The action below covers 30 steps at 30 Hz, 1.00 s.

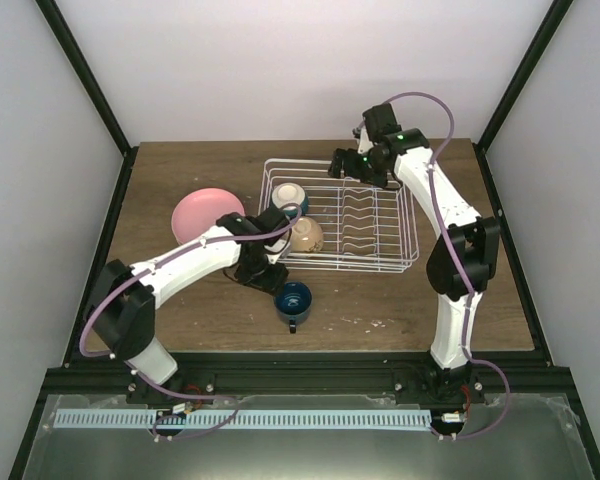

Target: Load the mixed dishes into the dish rack

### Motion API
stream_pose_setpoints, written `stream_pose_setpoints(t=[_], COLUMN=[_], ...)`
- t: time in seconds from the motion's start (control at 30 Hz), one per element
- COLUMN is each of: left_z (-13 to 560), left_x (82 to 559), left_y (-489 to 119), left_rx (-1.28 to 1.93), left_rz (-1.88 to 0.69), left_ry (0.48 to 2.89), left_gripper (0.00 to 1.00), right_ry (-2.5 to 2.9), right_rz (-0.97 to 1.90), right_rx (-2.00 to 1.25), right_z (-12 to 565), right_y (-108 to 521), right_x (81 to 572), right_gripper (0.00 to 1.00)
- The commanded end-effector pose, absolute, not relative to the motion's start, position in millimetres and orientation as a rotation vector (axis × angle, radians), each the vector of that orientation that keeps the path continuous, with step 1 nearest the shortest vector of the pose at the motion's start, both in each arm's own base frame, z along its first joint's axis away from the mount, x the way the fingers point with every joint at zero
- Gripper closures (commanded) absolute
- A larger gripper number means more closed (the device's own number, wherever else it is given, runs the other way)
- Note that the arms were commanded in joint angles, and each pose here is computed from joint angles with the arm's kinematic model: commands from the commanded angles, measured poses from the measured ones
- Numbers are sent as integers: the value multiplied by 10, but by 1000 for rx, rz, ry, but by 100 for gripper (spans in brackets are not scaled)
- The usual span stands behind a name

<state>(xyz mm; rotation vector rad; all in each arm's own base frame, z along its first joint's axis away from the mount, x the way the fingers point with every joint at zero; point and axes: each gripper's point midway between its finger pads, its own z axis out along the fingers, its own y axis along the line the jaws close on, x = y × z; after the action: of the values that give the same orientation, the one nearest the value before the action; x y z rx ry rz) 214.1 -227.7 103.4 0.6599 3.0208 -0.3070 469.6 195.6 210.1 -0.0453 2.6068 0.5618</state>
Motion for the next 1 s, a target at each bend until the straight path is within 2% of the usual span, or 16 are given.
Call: stream_pose_setpoints(t=[0.0, 0.37, 0.63, 0.8, 0.97], left_z=[888, 678, 513, 452, 451], left_x=[2109, 2072, 2036, 2008, 1996], left_y=[-2347, -2426, -2464, -2498, -2503], left_rx=[696, 764, 823, 856, 869], left_rz=[-306, -276, -244, -249, -239], left_ry=[3032, 3051, 3076, 3088, 3092], left_gripper=[38, 41, 47, 58, 79], right_ry=[2568, 2565, 2573, 2582, 2586], right_rz=[545, 505, 497, 493, 478], right_rx=[-37, -25, -19, -18, -15], right_z=[2299, 2317, 2269, 2214, 2187], right_y=[1871, 1781, 1749, 1734, 1702], right_x=[4656, 4617, 4566, 4526, 4500], right_gripper=[0, 0, 0, 0, 0])
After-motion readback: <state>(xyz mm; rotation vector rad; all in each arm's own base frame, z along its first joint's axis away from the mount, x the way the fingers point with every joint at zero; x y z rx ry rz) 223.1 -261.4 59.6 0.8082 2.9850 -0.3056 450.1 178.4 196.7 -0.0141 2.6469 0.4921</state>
